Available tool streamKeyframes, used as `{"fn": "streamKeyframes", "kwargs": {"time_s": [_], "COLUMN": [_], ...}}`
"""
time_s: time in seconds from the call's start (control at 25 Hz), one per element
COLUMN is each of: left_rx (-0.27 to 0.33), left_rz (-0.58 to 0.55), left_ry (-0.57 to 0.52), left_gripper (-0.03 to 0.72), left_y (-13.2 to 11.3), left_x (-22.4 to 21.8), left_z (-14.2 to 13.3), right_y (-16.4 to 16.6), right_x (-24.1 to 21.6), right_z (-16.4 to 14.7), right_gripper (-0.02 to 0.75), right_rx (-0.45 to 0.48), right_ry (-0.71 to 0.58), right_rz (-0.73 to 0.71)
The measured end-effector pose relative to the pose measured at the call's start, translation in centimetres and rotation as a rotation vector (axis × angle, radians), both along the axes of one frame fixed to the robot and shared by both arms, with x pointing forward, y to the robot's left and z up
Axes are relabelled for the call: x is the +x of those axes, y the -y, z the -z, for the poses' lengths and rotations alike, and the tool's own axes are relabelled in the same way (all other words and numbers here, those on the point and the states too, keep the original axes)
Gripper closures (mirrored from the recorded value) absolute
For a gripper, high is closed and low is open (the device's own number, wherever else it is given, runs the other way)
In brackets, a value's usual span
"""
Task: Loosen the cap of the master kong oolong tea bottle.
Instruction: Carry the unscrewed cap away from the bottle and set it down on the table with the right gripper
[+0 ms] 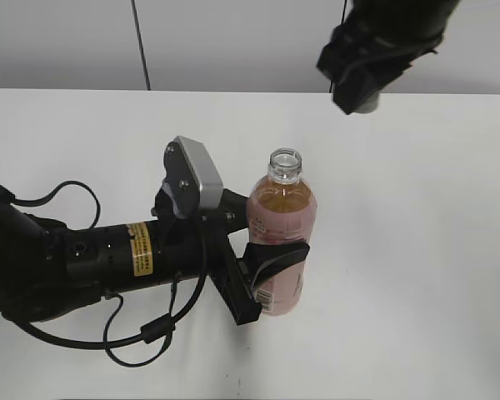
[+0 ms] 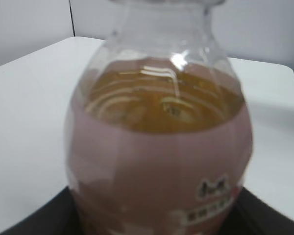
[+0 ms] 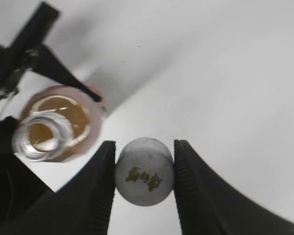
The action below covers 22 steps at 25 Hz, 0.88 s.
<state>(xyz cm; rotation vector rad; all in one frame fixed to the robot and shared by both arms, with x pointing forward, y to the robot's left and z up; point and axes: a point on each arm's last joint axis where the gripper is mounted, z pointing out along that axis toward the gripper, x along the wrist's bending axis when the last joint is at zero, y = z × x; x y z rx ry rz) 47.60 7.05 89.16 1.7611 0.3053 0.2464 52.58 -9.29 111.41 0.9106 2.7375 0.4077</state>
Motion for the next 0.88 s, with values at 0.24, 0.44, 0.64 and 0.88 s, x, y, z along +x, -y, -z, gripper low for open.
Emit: {"fn": "streamKeyframes", "kwargs": {"time_s": [0.24,0.44,0.64,0.88], "left_rx": [-0.001,0.000,0.001,0.000], "left_rz": [0.001,0.004,0.006,0.007], "left_ry": [0.000,0.001,0.002,0.003], "left_gripper": [0.302,0.302,0.302,0.302], "left_y": [0.0,0.0,0.0,0.0], "left_x": [0.0,0.0,0.0,-0.1], "left_z": [0.0,0.0,0.0,0.0], "right_y": [7.7,11.0,11.3,10.7], "right_x": [2.3,0.6,-0.8,-0.1], "right_z": [3.5,11.0,17.5,22.2], "right_gripper": [0.466,0.466,0.466,0.466], "right_rx": [-0.029,-0.110,-0.093,-0.091], "right_ry": [-0.126,-0.267,-0.304,-0.380], "right_rz": [0.423,0.537,0.597,0.635]}}
